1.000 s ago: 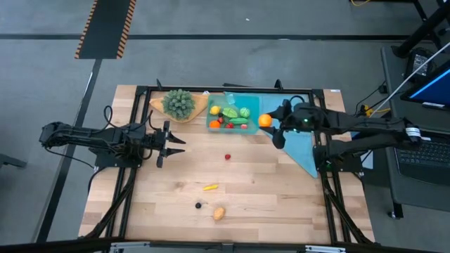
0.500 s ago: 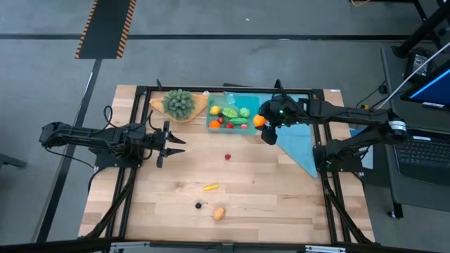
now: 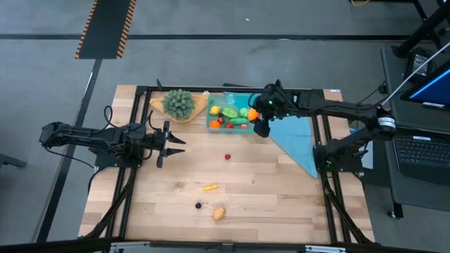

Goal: Pick and placing Produce into tupperware
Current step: Put the orange into the blue bin

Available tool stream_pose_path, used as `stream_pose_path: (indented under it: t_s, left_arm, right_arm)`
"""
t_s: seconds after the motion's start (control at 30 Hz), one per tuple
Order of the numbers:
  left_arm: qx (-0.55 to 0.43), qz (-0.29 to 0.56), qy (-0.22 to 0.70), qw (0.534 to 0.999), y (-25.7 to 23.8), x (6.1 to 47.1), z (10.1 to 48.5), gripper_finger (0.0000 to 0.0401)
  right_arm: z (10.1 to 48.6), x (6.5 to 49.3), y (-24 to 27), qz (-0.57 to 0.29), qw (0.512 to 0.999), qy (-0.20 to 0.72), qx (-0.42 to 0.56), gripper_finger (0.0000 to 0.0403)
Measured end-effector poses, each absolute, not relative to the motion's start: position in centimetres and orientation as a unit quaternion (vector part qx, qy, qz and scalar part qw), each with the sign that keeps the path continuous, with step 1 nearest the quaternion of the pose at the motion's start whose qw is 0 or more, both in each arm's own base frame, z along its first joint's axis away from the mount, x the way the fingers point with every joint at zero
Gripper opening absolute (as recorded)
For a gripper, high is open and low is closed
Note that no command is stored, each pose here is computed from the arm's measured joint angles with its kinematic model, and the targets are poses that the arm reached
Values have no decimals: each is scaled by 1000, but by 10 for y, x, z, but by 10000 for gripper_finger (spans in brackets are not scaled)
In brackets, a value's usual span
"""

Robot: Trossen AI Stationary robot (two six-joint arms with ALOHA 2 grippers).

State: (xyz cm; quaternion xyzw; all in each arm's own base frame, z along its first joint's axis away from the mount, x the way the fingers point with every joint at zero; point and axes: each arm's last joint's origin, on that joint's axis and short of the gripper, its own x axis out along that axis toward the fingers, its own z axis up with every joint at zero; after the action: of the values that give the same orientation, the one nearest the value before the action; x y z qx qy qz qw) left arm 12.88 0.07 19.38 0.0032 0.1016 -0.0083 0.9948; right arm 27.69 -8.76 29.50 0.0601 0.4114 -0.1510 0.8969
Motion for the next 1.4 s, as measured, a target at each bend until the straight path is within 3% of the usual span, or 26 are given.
stream_pose_path:
  t_s: [0.6, 1.07, 1.4]
  left_arm:
    - [4, -8, 102, 995, 1, 129, 194, 137]
    - [16, -9, 101, 995, 1, 129, 194, 137]
    - [16, -9, 102, 995, 1, 129, 194, 137]
  right_arm:
    - [277, 282, -139, -227, 885, 391, 109, 251]
    - [276, 286, -140, -205, 893, 385, 112, 251]
    - [245, 304, -149, -196, 883, 412, 114, 251]
